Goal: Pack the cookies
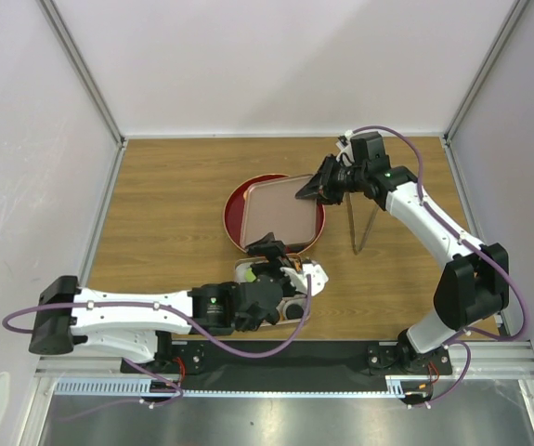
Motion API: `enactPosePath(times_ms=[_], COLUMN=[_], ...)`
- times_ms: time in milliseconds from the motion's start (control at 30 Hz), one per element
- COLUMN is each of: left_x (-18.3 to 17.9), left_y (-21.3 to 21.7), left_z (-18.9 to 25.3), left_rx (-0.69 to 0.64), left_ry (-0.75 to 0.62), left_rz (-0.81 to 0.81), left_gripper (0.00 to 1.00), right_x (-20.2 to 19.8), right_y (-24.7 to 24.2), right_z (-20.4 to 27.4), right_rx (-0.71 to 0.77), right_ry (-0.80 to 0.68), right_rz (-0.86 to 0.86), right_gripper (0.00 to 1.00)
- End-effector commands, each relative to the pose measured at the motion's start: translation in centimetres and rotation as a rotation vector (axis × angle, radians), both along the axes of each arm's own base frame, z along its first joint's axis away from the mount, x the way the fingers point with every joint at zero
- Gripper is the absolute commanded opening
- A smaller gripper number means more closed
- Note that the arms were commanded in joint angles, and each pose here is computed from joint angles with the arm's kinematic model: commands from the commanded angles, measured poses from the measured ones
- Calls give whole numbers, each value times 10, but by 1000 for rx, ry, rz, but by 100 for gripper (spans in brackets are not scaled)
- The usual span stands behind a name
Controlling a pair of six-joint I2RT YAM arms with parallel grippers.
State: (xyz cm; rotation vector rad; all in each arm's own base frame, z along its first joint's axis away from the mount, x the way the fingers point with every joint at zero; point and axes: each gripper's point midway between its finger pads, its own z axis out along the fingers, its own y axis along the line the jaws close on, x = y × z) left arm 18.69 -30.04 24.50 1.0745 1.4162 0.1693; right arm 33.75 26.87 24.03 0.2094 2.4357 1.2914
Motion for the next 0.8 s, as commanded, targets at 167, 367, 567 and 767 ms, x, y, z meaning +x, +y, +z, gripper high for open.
enactPosePath(times_ms=[167, 367, 567, 767], left_x=[17, 34, 41, 42], left_y=[3, 10, 10, 12], left_z=[21, 36, 43, 45], left_rx=[-4, -23, -22, -10], left_ry=[-183, -269, -300, -328], left_rz=[64, 75, 22, -5], left_gripper=[91, 87, 69, 42], right_x=[-11, -19, -24, -28], right_y=[1, 2, 2, 2], right_z=[51, 52, 51, 50], right_rx=[106, 120, 124, 125], right_ry=[-32, -28, -24, -22], right_rz=[-9, 2, 10, 15], right_gripper=[2, 3, 3, 5])
